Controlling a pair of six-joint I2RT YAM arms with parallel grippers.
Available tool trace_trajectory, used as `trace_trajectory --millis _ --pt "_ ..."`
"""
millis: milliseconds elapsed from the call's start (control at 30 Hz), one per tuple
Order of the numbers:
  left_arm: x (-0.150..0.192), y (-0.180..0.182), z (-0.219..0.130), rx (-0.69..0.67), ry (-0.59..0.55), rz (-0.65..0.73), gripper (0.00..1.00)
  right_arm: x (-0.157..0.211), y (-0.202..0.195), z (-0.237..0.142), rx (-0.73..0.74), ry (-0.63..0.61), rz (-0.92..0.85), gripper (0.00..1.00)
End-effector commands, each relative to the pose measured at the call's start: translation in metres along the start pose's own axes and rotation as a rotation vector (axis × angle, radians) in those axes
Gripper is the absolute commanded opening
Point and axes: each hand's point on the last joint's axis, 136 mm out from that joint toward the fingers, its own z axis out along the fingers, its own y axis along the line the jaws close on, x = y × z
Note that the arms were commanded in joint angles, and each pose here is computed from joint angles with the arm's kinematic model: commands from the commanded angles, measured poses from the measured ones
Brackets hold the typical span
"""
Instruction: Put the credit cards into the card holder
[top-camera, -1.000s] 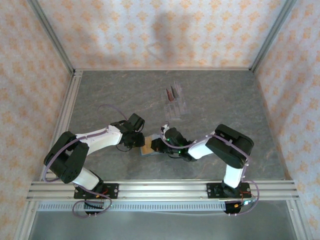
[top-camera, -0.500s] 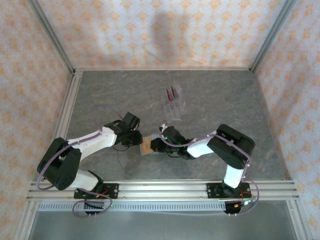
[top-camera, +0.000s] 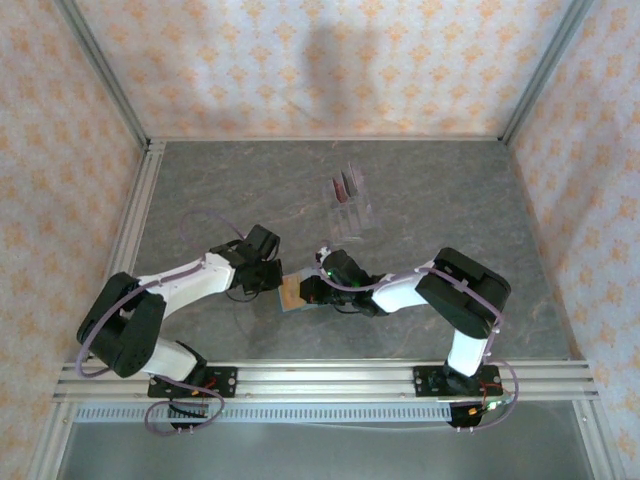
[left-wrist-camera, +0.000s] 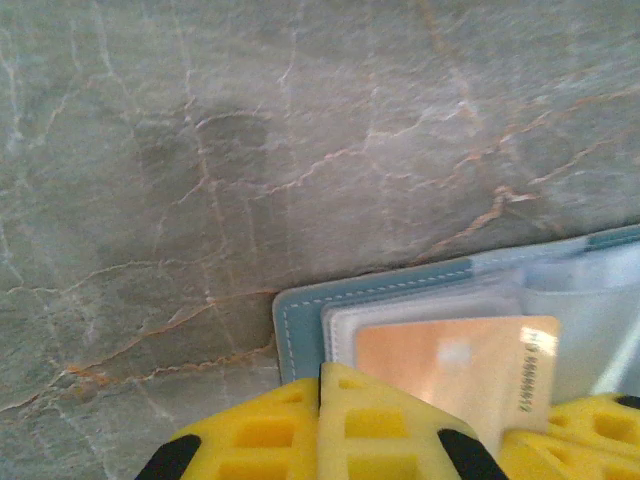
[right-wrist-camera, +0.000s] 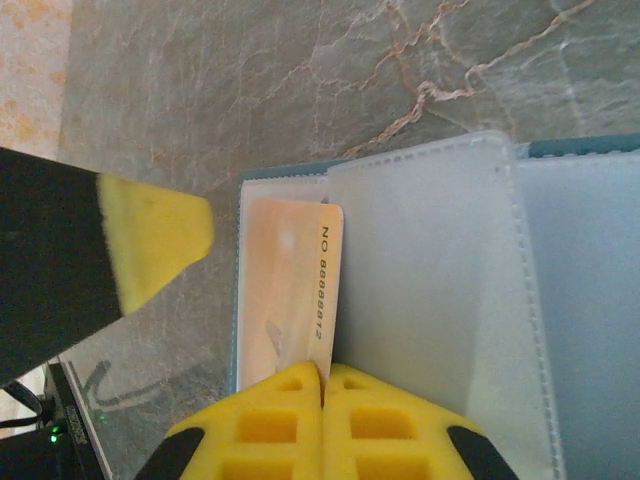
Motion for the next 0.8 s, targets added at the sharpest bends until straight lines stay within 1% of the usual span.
trace_trajectory --millis 0,167,300,400,533,600,767 --pt "-0.001 0.008 0.009 -0.048 0.005 -0.024 0.00 0.035 -0.030 0.003 0.111 0.131 0.000 0.05" --pt "0.002 0.011 0.019 -0.071 0.024 -0.024 0.00 0.035 -0.027 0.007 0.101 0.148 -0.003 0.08" --pt "0.004 0.010 0.024 -0.074 0.035 -0.021 0.00 0.035 -0.025 0.009 0.093 0.153 -0.003 0.08" --pt "0.006 0.009 0.028 -0.073 0.045 -0.018 0.00 0.033 -0.022 0.011 0.081 0.150 -0.001 0.08" --pt "0.007 0.006 0.030 -0.071 0.049 -0.011 0.00 0.029 -0.019 0.011 0.078 0.136 -0.002 0.11" --pt "0.007 0.007 0.029 -0.074 0.049 -0.008 0.00 0.027 -0.016 0.007 0.076 0.127 -0.005 0.15" --pt "0.007 0.004 0.028 -0.067 0.058 0.009 0.00 0.014 -0.002 -0.014 0.086 0.088 -0.039 0.33"
